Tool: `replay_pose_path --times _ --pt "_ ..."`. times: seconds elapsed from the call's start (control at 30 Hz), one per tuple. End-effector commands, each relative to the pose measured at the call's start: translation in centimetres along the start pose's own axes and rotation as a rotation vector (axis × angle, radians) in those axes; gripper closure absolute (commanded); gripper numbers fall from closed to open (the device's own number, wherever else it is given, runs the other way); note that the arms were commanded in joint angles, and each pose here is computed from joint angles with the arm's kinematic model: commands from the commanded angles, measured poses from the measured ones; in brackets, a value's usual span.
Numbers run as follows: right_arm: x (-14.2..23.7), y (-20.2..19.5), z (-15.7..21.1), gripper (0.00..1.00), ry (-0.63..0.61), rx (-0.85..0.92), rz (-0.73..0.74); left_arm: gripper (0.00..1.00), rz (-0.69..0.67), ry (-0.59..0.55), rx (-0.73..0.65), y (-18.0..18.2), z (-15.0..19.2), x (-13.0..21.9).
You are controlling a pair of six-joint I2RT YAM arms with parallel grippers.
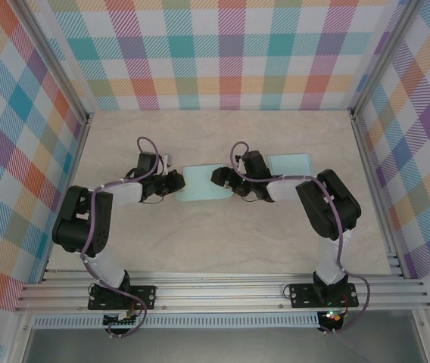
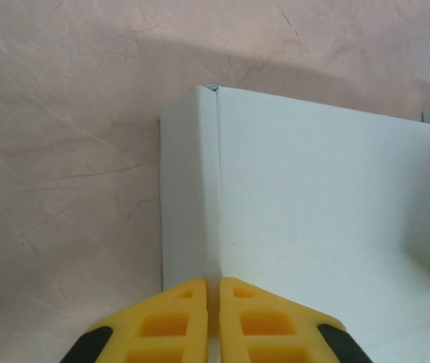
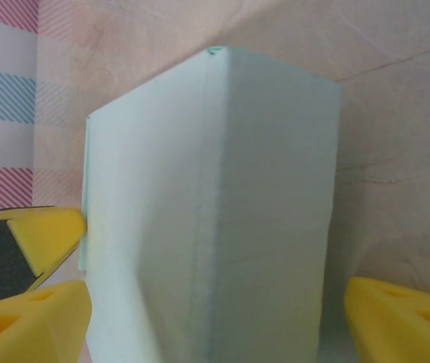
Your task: Fold the paper box
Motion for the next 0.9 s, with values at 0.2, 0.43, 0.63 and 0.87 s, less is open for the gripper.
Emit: replay_pose_path --times 0.2,0.43,0.63,0.87 --pt "-2.4 -1.8 1.8 0.16 0.114 -0.043 -0.066 0.97 -0.014 0.065 0.064 2.1 1.5 -0.2" --pt "-2.4 0.2 1.4 0.4 0.14 -0.018 -0.198 0.88 0.011 0.051 0.047 1.4 1.1 0.4" --pt "-1.3 0.9 1.6 0.58 0.128 -0.039 -0.242 0.62 0.031 -0.013 0.014 0.2 0.4 2.6" --pt "0.5 0.4 2.6 0.58 0.143 -0.144 -0.214 0.31 -0.014 -0.163 -0.087 -2.2 -0.3 8.1"
Point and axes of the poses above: each hand's point on the last joint's axis, 136 mm out from that joint toward the fingers, its own x axis back along the fingers, its own y axis along the line the jaws close on, z = x × y, the point moved 9 cm from there along x, back along the fingers, and after that the axes turned 10 degrees about -x, right-handed, at the moved point
